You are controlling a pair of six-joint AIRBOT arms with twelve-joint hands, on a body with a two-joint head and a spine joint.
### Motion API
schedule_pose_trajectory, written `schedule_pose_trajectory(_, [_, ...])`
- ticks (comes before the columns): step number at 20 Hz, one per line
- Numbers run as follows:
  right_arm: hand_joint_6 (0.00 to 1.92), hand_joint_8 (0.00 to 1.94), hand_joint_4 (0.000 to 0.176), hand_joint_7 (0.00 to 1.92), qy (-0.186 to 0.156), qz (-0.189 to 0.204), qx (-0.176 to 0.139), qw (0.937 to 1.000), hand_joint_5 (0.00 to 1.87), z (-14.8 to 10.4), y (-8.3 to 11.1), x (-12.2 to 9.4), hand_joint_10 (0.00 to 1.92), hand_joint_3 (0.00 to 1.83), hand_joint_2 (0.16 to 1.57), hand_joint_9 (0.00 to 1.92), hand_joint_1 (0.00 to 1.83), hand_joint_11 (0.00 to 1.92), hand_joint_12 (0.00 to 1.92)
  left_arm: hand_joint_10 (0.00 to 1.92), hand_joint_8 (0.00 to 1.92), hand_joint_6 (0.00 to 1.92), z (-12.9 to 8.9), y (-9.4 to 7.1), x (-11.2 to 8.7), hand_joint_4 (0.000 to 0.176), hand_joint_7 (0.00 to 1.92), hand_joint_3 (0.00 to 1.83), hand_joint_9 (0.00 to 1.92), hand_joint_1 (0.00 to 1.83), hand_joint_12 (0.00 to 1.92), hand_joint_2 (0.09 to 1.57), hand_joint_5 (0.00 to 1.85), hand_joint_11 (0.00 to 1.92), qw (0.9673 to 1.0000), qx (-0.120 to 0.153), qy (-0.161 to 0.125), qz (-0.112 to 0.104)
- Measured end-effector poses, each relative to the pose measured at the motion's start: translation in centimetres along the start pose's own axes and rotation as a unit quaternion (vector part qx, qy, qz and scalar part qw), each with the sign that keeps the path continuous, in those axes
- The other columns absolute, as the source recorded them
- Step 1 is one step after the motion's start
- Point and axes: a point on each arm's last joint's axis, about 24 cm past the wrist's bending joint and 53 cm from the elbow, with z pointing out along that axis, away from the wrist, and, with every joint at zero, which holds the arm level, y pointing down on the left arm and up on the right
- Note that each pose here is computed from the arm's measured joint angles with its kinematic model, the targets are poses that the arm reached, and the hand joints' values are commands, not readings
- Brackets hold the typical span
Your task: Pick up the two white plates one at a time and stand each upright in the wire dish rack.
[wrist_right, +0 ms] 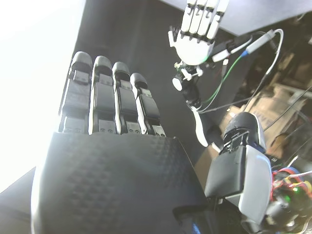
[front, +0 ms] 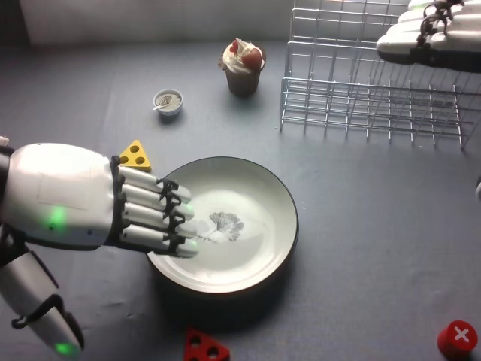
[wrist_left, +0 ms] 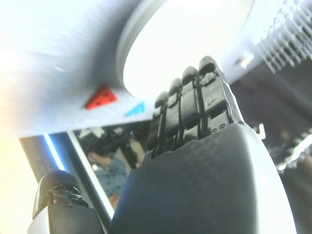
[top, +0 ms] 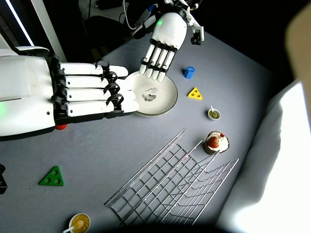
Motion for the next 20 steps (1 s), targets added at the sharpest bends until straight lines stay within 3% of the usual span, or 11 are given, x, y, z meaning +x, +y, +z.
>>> schedule_pose_trajectory(4, [0.0,0.0,0.0,0.09,-0.007,-0.028,-0.017,0.9994,0.03,0.2,1.7,0.1,0.0,0.0,0.91,0.11,0.0,0.11,0.01,0.0,0.0,0.0,-0.6,0.9,1.2,0.0,0.07,0.0,0.07,0.05,0.0,0.84,0.06,0.06,0.9998,-0.013,0.011,-0.009])
schedule_pose_trajectory(9, [0.01,0.01,0.0,0.11,-0.032,-0.006,-0.003,0.9995,0.05,0.0,0.9,-1.3,0.01,0.0,0.92,0.13,0.02,0.13,0.02,0.0,0.0,0.0,-0.8,1.6,1.3,0.0,0.08,0.0,0.08,0.02,0.01,0.83,0.06,0.07,0.9995,-0.026,0.014,-0.008])
schedule_pose_trajectory(15, [0.01,0.01,0.0,0.1,-0.037,-0.046,0.006,0.9982,0.04,-0.3,0.1,-1.8,0.01,0.0,0.92,0.13,0.0,0.13,0.01,0.0,0.0,0.01,-0.6,3.1,1.8,0.0,0.07,0.0,0.07,0.02,0.01,0.83,0.06,0.08,0.9987,-0.045,0.024,-0.001])
schedule_pose_trajectory(20, [0.0,0.0,0.0,0.09,-0.041,-0.045,0.009,0.9981,0.03,-0.3,-0.1,-2.0,0.0,0.0,0.93,0.12,0.0,0.13,0.01,0.01,0.01,0.01,-0.3,3.6,2.9,0.0,0.09,0.0,0.07,0.01,0.01,0.84,0.07,0.07,0.998,-0.051,0.036,-0.002])
